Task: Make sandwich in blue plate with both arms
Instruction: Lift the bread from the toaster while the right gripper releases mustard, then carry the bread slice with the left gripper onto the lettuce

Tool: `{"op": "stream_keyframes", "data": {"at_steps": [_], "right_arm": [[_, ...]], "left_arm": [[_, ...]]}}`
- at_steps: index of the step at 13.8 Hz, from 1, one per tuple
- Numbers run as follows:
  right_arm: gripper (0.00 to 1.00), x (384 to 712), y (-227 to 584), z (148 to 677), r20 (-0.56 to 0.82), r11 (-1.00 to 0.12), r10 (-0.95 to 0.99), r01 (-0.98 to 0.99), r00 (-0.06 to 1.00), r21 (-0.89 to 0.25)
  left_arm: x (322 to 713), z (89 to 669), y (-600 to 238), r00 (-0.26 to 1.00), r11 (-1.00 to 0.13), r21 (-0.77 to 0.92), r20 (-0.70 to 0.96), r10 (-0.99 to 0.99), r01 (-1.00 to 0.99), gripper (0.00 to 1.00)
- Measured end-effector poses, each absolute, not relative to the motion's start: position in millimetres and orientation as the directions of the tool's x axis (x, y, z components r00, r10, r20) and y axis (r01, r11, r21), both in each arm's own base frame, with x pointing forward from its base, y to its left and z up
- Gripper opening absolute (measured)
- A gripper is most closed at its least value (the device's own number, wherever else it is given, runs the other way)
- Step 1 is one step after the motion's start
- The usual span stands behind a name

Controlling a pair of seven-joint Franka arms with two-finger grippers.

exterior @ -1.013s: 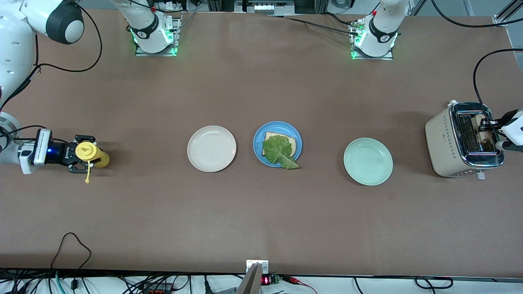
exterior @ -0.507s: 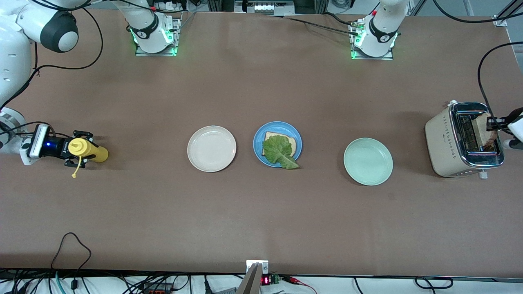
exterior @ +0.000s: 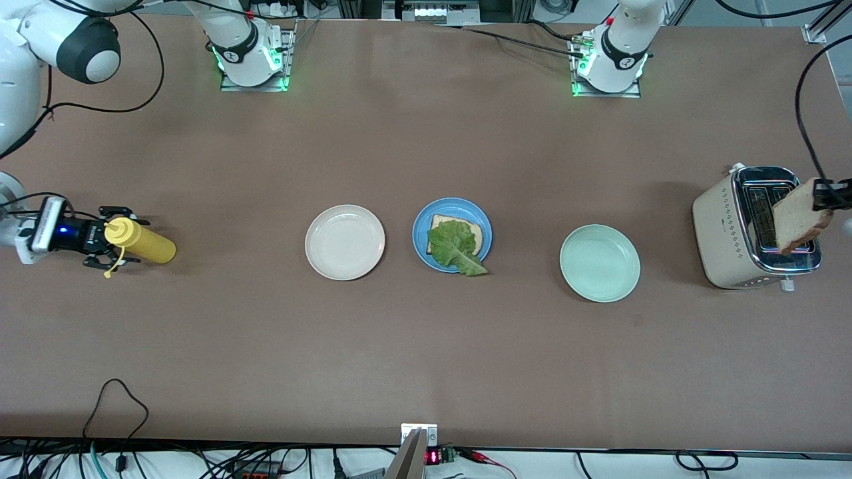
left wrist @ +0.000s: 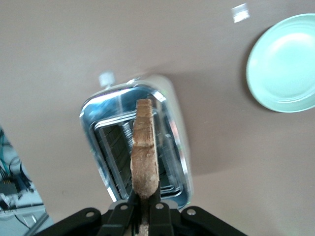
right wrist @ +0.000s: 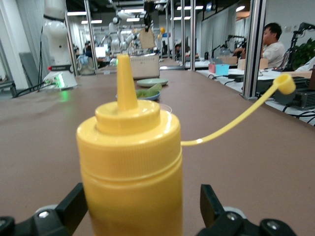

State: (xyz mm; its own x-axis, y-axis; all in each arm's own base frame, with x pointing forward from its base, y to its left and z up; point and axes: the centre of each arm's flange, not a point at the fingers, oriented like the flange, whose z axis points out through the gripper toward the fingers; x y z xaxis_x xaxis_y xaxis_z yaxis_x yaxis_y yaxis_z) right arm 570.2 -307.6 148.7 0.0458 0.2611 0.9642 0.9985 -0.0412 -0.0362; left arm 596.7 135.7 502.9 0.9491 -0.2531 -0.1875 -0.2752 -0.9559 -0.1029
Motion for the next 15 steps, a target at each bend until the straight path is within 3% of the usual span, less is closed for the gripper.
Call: {"op": "stream_keyframes", "data": {"at_steps": [3, 7, 12, 15], "right_arm": [[1.00, 562, -340, 185, 0.929, -0.036, 0.367, 0.998, 0.057, -0.047], [1.00, 551, -378, 244, 0.812, -0.085, 0.562, 0.988, 0.156, -0.130], [1.00, 593, -324, 385, 0.488, -0.275, 0.797, 0.933, 0.356, -0.232], [1.00, 614, -274, 431, 0.374, -0.361, 0.825, 0.904, 0.424, -0.228]], "left_arm": [[610, 492, 70, 0.912, -0.922, -0.073, -0.197, -0.361, -0.381, 0.09], [612, 468, -3, 0.866, -0.892, 0.067, -0.218, -0.450, -0.447, 0.09], [599, 431, -113, 0.810, -0.808, 0.407, -0.226, -0.541, -0.426, 0.09], [606, 390, -170, 0.844, -0.729, 0.621, -0.195, -0.500, -0.288, 0.09]]}}
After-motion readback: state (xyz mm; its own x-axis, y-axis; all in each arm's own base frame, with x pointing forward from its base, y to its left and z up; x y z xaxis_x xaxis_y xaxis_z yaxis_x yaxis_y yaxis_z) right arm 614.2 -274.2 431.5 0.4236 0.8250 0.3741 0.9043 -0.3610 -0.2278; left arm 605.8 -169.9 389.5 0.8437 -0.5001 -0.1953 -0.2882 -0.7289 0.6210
